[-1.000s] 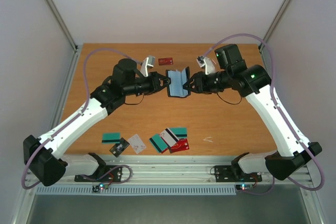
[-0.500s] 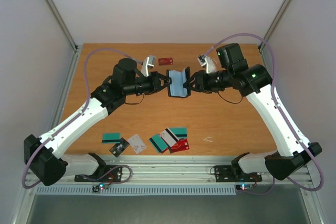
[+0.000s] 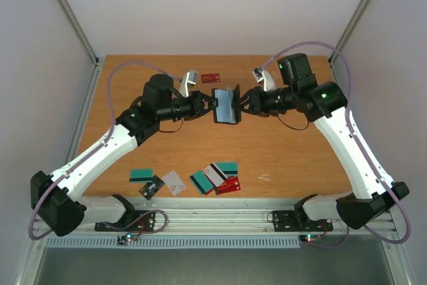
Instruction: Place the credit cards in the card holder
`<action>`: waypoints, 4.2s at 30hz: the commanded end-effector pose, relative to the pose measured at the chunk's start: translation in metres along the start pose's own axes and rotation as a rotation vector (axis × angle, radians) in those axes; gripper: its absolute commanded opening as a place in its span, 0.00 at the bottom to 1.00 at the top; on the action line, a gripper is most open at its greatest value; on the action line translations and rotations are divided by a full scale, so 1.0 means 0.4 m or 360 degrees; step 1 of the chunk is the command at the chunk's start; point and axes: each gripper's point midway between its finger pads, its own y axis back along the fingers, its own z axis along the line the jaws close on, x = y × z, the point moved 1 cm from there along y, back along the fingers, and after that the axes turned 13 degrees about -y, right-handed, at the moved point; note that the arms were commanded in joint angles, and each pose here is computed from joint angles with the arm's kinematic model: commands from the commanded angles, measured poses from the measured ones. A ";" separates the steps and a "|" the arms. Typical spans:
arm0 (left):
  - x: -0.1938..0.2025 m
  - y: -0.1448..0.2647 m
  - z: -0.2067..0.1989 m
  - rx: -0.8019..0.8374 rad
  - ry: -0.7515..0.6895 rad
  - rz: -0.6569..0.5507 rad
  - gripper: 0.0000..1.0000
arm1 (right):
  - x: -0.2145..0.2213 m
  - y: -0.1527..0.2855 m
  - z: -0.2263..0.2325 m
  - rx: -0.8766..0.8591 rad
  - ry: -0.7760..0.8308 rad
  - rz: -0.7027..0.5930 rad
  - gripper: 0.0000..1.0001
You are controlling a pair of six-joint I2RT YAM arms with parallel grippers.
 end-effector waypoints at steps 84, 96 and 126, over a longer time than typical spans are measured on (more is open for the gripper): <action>0.127 -0.103 0.518 -0.0525 -0.0032 0.0582 0.62 | 0.022 -0.447 -0.671 0.0515 -0.0725 0.0607 0.01; 0.171 -0.154 0.529 -0.0539 -0.0013 0.0714 0.53 | 0.055 -0.457 -0.722 0.0611 -0.0857 0.0625 0.02; 0.298 -0.367 0.479 -0.0325 0.0160 0.0905 0.40 | 0.032 -0.431 -0.696 0.0576 -0.0852 0.0572 0.17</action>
